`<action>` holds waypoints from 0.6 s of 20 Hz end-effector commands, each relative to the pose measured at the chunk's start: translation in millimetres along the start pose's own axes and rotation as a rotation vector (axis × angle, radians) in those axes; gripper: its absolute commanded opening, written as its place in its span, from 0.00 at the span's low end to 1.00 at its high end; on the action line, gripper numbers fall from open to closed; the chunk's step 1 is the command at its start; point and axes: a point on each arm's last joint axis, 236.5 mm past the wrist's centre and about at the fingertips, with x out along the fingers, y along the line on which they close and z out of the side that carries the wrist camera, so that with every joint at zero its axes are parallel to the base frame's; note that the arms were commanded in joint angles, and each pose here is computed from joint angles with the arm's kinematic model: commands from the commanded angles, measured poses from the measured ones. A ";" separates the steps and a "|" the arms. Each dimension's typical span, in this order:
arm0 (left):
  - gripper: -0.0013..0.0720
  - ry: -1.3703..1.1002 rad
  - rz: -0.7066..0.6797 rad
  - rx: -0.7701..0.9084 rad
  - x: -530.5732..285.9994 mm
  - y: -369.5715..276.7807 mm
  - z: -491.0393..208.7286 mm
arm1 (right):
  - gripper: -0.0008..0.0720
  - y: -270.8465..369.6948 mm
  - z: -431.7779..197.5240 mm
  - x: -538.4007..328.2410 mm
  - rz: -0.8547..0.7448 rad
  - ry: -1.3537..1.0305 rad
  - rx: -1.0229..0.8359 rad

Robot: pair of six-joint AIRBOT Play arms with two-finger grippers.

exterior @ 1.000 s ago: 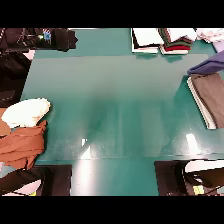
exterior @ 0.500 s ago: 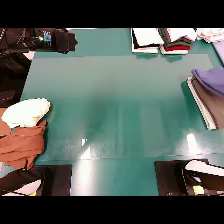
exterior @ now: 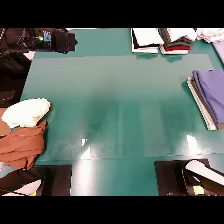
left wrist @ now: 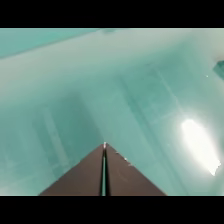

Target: Fold the shirts.

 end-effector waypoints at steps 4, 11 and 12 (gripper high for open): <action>0.05 -0.023 0.001 0.001 0.0 0.2 5.3 | 0.66 220.8 -77.1 -9.1 0.411 0.091 -0.376; 0.05 -0.023 0.001 0.001 0.0 0.2 5.5 | 0.04 320.4 -184.0 -24.0 0.528 0.155 -0.791; 0.05 -0.024 0.001 0.001 0.0 0.2 5.6 | 0.04 325.2 -191.2 -25.7 0.533 0.154 -0.822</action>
